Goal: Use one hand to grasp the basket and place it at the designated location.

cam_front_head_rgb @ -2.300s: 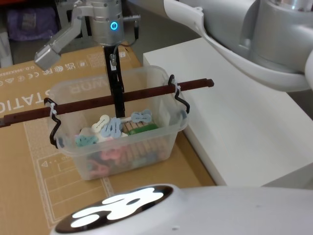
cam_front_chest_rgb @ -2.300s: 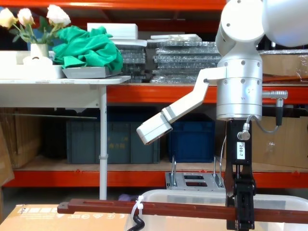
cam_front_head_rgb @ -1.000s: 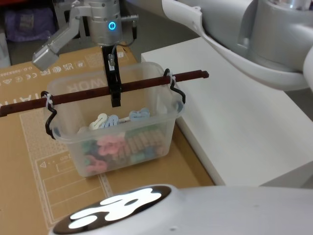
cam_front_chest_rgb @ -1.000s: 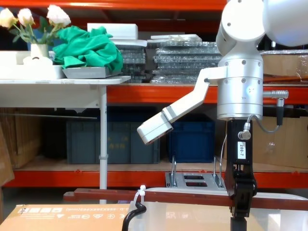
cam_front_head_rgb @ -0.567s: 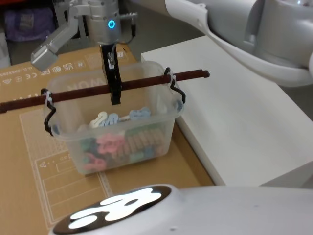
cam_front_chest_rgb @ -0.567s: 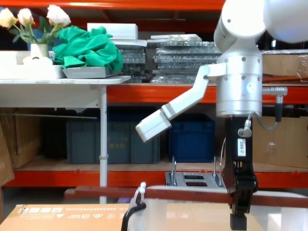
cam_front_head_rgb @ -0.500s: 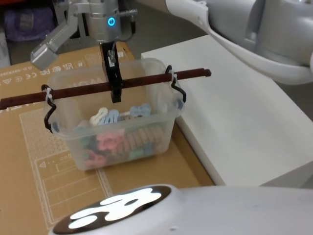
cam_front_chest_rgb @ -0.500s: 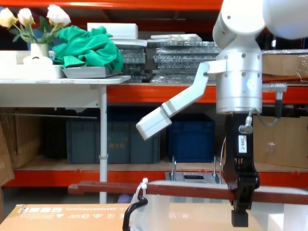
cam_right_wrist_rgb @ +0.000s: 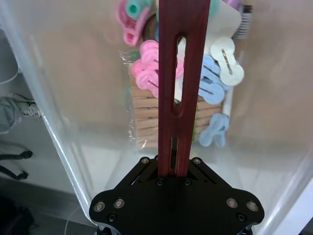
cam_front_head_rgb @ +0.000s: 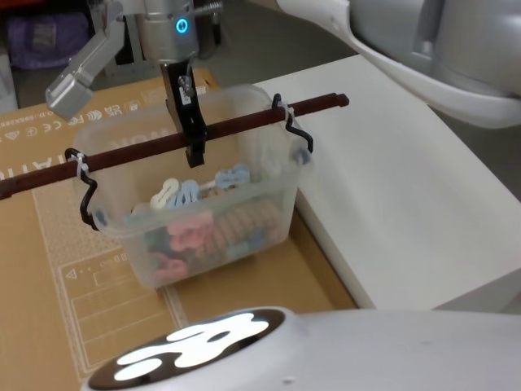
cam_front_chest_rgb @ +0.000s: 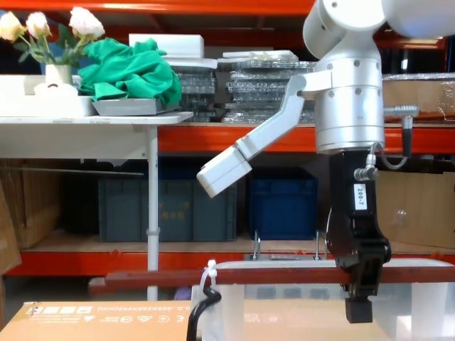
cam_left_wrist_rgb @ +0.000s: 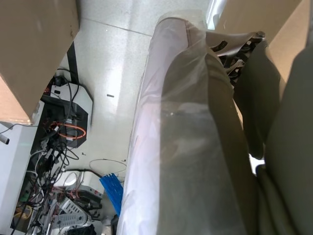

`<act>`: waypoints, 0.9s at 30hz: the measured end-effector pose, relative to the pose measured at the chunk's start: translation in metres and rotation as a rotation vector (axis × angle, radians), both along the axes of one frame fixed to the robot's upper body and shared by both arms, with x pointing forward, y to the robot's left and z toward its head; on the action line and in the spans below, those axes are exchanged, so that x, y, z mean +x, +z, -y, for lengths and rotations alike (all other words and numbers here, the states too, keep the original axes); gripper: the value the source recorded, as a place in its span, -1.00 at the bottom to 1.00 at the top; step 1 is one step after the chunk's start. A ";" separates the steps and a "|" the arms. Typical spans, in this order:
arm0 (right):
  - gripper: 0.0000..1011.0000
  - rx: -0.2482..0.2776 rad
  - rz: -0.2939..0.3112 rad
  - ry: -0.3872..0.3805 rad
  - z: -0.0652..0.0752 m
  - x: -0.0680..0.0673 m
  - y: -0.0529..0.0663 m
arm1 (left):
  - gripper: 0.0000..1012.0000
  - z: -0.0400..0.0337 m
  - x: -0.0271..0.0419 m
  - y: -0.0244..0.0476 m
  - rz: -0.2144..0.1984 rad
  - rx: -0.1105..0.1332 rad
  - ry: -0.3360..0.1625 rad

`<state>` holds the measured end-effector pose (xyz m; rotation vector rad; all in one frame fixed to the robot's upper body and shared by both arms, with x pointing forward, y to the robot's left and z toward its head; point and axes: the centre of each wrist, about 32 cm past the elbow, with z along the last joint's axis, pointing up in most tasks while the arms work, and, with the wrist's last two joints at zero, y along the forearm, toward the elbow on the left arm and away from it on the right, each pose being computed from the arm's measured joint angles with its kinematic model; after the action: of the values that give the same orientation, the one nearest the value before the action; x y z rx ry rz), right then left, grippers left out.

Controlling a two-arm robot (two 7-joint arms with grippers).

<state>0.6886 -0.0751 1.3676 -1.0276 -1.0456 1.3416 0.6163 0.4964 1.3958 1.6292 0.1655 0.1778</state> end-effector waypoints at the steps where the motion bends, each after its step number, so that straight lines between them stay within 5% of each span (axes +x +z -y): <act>1: -1.00 0.000 -0.002 0.006 0.000 0.000 0.001 | -1.00 0.0000 0.0000 0.0000 0.000 0.000 0.000; 10: -1.00 0.006 -0.001 0.026 0.006 -0.002 0.016 | -1.00 0.0000 0.0000 0.0000 0.000 0.000 0.000; 22: -1.00 0.064 0.049 0.020 0.024 -0.011 0.052 | -1.00 0.0001 0.0000 0.0000 0.000 0.000 0.000; 27: -1.00 0.069 0.053 0.021 0.027 -0.013 0.057 | -1.00 0.0000 0.0000 0.0000 0.000 0.000 0.000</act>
<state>0.6758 -0.1020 1.4248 -1.0079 -1.1374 1.2924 0.6163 0.4964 1.3958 1.6292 0.1655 0.1778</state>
